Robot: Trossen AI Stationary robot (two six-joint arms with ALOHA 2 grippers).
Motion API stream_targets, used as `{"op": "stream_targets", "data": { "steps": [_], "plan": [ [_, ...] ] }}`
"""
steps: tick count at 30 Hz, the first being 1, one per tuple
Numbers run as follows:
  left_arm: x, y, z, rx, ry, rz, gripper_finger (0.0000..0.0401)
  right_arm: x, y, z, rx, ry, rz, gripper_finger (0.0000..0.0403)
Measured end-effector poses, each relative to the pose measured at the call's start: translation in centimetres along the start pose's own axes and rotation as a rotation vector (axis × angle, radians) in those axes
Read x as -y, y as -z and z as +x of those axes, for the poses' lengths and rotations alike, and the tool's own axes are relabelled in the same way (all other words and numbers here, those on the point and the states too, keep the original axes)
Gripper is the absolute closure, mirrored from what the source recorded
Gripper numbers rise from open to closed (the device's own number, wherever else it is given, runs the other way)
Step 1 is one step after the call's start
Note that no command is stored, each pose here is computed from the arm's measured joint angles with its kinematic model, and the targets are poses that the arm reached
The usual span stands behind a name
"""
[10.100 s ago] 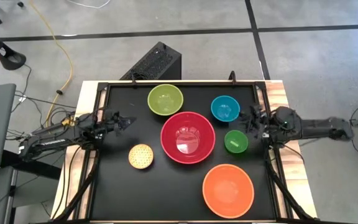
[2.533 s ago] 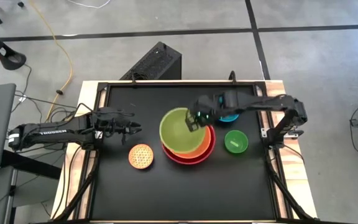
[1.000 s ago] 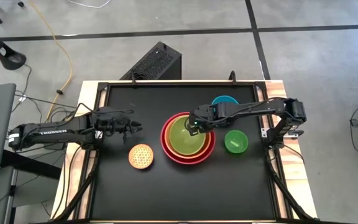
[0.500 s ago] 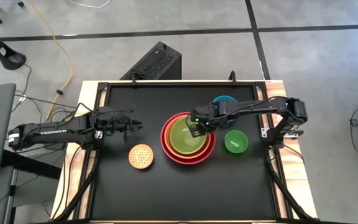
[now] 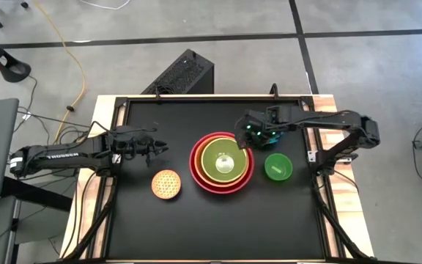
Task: Nest bowls inside each other
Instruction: Stack the light green bowl on top of the orange bowl
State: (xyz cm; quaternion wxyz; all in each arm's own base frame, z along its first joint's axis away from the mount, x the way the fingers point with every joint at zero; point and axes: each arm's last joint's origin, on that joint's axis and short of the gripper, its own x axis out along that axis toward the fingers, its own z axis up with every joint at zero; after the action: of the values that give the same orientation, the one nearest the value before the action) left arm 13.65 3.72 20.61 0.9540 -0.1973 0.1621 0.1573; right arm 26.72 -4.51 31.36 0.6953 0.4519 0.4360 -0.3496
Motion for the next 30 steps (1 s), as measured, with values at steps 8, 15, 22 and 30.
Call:
{"op": "stream_targets", "data": {
  "steps": [8, 15, 22, 30],
  "plan": [
    [0.0, 0.0, 0.0, 0.006, -0.016, -0.034, 0.0298, 4.9, -2.0, -1.7, 0.088, 0.336, 0.052, 0.0238],
    [-0.1, 0.0, 0.0, 0.008, -0.021, -0.036, 0.0298, 4.1, -4.7, -0.7, 0.112, 0.051, -0.035, 0.0239],
    [-0.2, -0.1, 0.0, 0.022, -0.057, -0.058, 0.0298, -0.8, -1.4, 0.0, 0.143, -0.139, -0.171, 0.0293],
    [-0.2, -0.1, 0.0, 0.027, -0.073, -0.06, 0.0298, -2.2, 0.9, 3.7, 0.018, 0.002, -0.226, 0.0388]
  ]
}}
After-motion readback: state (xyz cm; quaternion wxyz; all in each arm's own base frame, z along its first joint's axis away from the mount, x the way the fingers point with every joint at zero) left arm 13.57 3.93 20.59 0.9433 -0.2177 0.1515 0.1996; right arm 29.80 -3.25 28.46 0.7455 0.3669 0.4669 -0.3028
